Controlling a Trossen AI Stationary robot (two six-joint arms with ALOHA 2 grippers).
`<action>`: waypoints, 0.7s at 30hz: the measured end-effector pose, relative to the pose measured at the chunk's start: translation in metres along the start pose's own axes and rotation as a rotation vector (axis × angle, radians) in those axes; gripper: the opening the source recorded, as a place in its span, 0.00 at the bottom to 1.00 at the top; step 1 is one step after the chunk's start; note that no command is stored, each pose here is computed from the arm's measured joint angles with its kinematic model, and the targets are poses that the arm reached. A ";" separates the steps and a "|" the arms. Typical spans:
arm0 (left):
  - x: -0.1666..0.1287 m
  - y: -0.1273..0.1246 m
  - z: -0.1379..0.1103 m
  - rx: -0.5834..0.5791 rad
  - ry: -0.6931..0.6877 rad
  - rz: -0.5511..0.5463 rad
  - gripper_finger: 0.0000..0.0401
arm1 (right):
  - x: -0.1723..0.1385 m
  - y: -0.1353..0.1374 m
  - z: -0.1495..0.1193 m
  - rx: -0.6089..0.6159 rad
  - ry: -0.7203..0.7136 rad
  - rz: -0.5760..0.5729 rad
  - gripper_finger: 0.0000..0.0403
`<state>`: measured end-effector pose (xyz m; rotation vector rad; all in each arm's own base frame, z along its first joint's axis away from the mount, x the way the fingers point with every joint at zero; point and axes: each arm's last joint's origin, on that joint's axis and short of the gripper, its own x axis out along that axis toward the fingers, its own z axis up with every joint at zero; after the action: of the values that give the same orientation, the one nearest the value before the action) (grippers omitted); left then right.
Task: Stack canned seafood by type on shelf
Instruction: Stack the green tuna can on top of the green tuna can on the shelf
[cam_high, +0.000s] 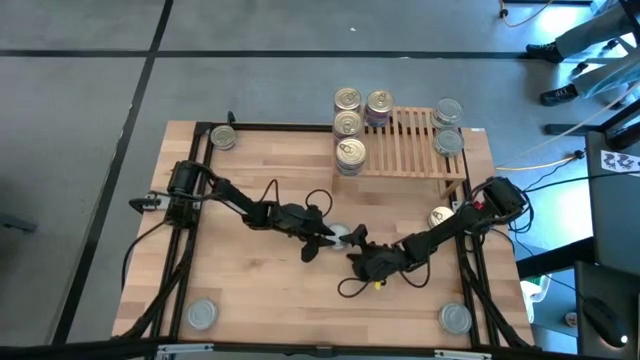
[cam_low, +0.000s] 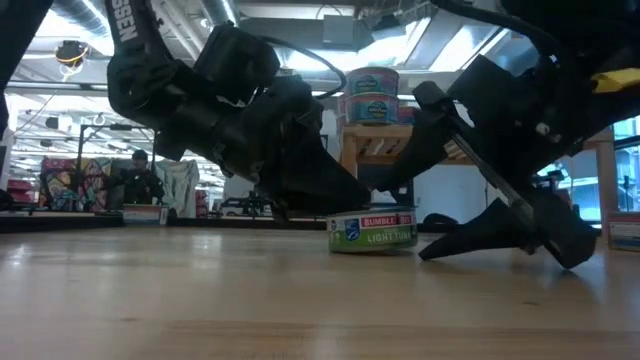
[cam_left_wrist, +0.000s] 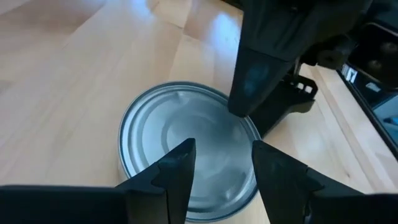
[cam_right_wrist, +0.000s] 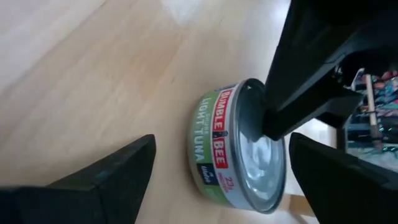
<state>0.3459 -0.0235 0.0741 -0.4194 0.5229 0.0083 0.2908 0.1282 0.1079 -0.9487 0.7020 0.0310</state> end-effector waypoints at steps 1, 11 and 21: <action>0.000 0.000 0.000 -0.008 0.000 -0.004 0.40 | 0.001 -0.001 -0.001 -0.019 0.005 -0.004 0.89; 0.000 0.001 0.001 -0.017 -0.002 -0.008 0.40 | 0.014 -0.017 -0.014 -0.065 0.071 -0.015 0.89; -0.001 0.002 0.001 -0.011 -0.005 -0.006 0.40 | 0.029 -0.015 -0.020 -0.119 0.065 -0.014 0.86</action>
<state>0.3453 -0.0209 0.0742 -0.4320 0.5164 0.0071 0.3072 0.0963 0.0944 -1.0727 0.7599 0.0297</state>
